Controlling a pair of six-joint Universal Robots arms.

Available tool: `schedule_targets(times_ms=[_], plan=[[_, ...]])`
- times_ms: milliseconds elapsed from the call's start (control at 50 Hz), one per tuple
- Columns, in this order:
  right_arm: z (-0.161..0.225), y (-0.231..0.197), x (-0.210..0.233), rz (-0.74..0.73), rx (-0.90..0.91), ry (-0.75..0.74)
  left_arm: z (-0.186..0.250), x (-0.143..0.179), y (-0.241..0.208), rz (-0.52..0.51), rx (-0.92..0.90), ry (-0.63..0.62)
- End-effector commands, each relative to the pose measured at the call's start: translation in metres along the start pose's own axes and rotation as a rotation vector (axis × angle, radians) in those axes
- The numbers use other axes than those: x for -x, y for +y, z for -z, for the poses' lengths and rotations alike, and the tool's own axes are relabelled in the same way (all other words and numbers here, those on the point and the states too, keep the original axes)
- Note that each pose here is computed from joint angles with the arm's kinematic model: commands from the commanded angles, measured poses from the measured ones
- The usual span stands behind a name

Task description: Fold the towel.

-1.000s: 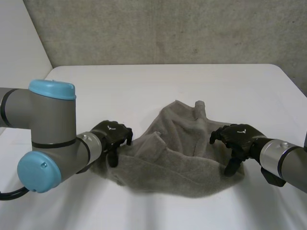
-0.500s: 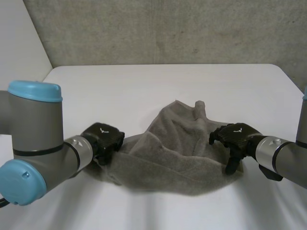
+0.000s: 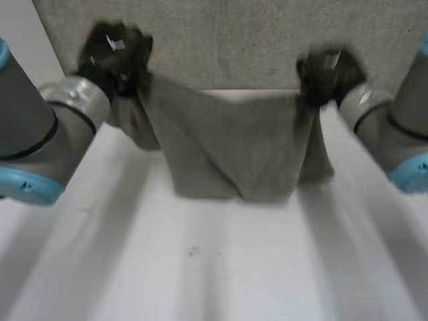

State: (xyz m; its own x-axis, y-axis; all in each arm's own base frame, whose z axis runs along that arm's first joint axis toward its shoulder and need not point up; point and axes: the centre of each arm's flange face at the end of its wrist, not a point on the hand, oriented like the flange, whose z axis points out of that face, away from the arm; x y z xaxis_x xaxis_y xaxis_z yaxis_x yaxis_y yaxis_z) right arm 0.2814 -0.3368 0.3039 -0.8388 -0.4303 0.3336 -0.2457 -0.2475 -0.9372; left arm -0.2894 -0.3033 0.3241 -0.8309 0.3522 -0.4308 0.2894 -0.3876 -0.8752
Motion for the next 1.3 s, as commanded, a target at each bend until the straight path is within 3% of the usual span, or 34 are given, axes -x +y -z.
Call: schedule_targets(times_ms=[20,60,140,180,240,380,560,620,720,860,1080,1180,1300], plan=[[0.005,-0.07,-0.022,-0.026,-0.492,0.151,-0.017,0.036,-0.033,0.07,-0.261,-0.243],[0.01,-0.066,-0.017,-0.022,-0.484,0.136,-0.007,0.042,-0.026,0.141,-0.263,-0.27],[0.025,-0.036,0.02,-0.052,-0.282,-0.011,0.007,0.031,0.001,0.17,-0.163,-0.222],[0.03,-0.02,0.036,-0.059,-0.184,-0.086,0.032,0.006,0.036,0.18,0.002,-0.136],[0.044,0.016,0.068,-0.056,0.022,-0.238,0.046,-0.004,0.053,0.184,0.087,-0.094],[0.094,0.082,0.114,-0.021,0.478,-0.552,0.113,-0.042,0.122,0.206,0.493,0.052],[0.104,0.089,0.118,-0.05,0.522,-0.617,0.147,-0.049,0.133,0.159,0.752,0.16],[0.106,0.091,0.118,-0.05,0.526,-0.616,0.147,-0.047,0.127,0.151,0.747,0.166],[0.111,0.096,0.12,-0.053,0.545,-0.623,0.127,-0.04,0.083,0.137,0.566,0.152],[0.119,0.106,0.123,-0.048,0.556,-0.625,0.088,-0.035,0.06,0.127,0.392,0.115],[0.124,0.11,0.124,-0.046,0.566,-0.626,0.037,-0.073,0.116,0.148,0.48,0.311],[0.125,0.111,0.125,-0.045,0.566,-0.627,0.026,-0.089,0.141,0.079,0.484,0.422],[0.125,0.111,0.125,-0.046,0.568,-0.628,0.024,-0.096,0.157,0.041,0.499,0.45]])
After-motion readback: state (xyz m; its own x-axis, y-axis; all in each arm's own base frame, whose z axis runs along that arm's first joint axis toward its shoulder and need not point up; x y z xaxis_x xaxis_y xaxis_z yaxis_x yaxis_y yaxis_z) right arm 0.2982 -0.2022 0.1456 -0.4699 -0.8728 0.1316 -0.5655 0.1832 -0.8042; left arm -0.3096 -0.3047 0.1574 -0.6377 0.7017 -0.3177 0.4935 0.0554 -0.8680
